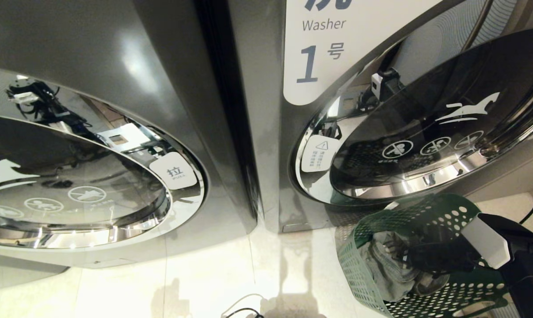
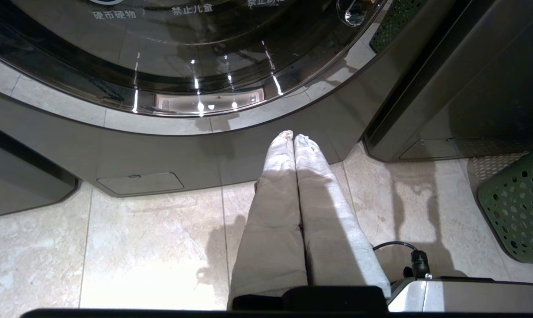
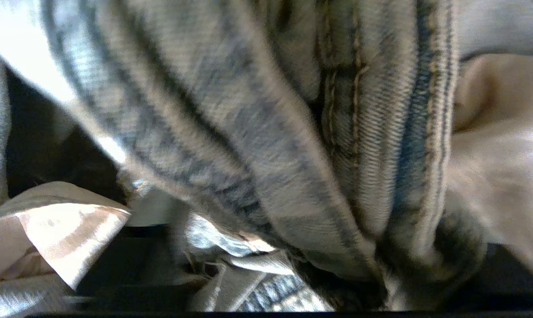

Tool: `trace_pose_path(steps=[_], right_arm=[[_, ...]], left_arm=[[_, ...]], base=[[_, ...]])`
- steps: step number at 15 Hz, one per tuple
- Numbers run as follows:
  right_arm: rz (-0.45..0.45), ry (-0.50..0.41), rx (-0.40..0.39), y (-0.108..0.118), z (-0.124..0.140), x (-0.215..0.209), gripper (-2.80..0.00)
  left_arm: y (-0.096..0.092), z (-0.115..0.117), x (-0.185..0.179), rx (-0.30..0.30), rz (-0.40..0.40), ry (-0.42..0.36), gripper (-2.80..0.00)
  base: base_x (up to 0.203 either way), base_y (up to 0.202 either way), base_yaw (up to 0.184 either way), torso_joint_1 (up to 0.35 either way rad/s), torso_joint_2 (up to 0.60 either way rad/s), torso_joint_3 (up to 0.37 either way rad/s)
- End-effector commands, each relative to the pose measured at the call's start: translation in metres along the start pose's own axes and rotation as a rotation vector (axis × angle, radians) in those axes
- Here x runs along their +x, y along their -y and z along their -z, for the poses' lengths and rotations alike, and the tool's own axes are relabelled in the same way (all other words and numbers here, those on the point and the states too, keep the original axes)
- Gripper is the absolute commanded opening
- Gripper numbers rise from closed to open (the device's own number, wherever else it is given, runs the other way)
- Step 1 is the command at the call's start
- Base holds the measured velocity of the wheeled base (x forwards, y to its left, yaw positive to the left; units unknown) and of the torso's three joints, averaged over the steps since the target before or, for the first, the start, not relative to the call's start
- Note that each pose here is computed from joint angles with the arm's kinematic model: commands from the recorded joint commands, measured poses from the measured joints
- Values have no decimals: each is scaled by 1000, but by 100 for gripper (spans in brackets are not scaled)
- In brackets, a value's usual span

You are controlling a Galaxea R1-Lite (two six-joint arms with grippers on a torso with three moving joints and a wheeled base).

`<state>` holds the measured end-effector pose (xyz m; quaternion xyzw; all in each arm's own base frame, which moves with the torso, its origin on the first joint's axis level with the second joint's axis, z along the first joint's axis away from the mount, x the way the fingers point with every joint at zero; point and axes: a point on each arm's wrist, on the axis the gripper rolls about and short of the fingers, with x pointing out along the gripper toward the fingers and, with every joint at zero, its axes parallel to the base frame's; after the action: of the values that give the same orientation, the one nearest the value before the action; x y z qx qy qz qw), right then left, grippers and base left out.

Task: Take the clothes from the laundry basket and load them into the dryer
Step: Take the clothes out of the basket

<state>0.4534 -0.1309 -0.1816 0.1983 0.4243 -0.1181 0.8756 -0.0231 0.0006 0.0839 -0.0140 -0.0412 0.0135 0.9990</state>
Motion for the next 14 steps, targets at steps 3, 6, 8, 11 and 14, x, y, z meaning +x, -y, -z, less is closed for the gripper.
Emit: trace_pose_path(steps=[3,6,8,11,14], right_arm=[[-1,1,5,1,1,2,-280],[1,0,10,1,0,1,-280],[1,3,12,-1,-3,-3,-280],[-2,18,11,-5,-14,-18,-280],[-4,28,8,-12,-27,-44,-280]], left_arm=[[0,8,2,0,-2,-27,-280],[0,8,2,0,-2,-27,-280],[0,8,2,0,-2,-27,-280],[0,8,2,0,-2,-26,-280],[0,8,2,0,-2,-27,-280]], base=[[0,0,0,0,0,0],[0,0,0,0,0,0],[0,0,0,0,0,0],[0,0,0,0,0,0],[0,0,0,0,0,0]])
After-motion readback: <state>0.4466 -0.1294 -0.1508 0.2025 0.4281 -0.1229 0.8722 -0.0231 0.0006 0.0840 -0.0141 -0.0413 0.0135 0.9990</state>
